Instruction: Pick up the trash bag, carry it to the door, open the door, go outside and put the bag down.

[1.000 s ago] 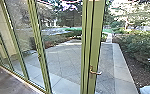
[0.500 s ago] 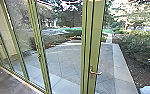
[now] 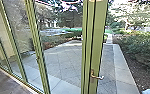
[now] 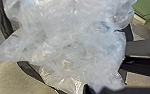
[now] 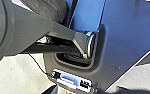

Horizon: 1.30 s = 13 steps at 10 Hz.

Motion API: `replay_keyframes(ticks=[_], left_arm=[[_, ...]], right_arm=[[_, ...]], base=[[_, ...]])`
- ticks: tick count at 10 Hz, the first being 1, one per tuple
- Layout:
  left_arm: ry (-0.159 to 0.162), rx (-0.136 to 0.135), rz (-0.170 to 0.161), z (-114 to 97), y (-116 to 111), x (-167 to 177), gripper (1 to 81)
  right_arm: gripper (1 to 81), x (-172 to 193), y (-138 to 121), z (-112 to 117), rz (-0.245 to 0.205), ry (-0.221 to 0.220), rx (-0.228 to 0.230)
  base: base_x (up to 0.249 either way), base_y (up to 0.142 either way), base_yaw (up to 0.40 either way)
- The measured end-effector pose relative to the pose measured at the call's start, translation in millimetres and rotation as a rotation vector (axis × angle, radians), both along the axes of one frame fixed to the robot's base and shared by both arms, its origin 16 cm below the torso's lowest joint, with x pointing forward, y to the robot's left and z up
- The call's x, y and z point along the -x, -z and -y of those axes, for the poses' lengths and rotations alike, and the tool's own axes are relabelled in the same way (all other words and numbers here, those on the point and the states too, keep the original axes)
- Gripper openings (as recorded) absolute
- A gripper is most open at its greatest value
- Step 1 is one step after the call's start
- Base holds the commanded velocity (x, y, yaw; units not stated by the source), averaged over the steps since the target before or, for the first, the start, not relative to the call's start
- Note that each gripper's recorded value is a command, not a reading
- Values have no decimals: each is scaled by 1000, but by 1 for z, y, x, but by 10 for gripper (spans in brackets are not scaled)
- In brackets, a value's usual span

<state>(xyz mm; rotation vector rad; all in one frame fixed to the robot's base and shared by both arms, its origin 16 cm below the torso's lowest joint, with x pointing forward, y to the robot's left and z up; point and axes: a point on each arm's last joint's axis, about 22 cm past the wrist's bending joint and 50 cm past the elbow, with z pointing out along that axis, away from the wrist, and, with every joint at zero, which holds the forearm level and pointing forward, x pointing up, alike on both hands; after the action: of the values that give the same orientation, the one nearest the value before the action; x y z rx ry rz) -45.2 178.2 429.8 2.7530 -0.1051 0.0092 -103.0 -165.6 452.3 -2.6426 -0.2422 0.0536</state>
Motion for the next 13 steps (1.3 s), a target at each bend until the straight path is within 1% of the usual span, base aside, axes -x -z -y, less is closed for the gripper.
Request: replay_keyframes(ticks=[5, 7, 8, 9, 11, 13], left_arm=[[0, 0, 0, 0, 0, 0, 10], [0, -1, 2, -1, 0, -3, 10], [0, 0, 8, 0, 0, -10, 10], [0, -1, 8, 0, 0, -9, 10], [2, 1, -8, 0, 0, 2, 10], [2, 4, -6, 3, 0, 1, 10]], right_arm=[[811, 2, 0, 1, -2, 0, 1], [811, -2, 1, 3, 1, 1, 6], [811, -8, 1, 3, 9, 5, 6], [811, -7, 0, 2, 8, 7, 1], [811, 5, -7, 4, -11, 5, -19], [811, 2, -20, 1, -8, 7, -61]], base=[[149, 0, 0], [50, 0, 0], [0, 0, 0], [0, 0, 0], [0, 0, 0], [0, 0, 0]])
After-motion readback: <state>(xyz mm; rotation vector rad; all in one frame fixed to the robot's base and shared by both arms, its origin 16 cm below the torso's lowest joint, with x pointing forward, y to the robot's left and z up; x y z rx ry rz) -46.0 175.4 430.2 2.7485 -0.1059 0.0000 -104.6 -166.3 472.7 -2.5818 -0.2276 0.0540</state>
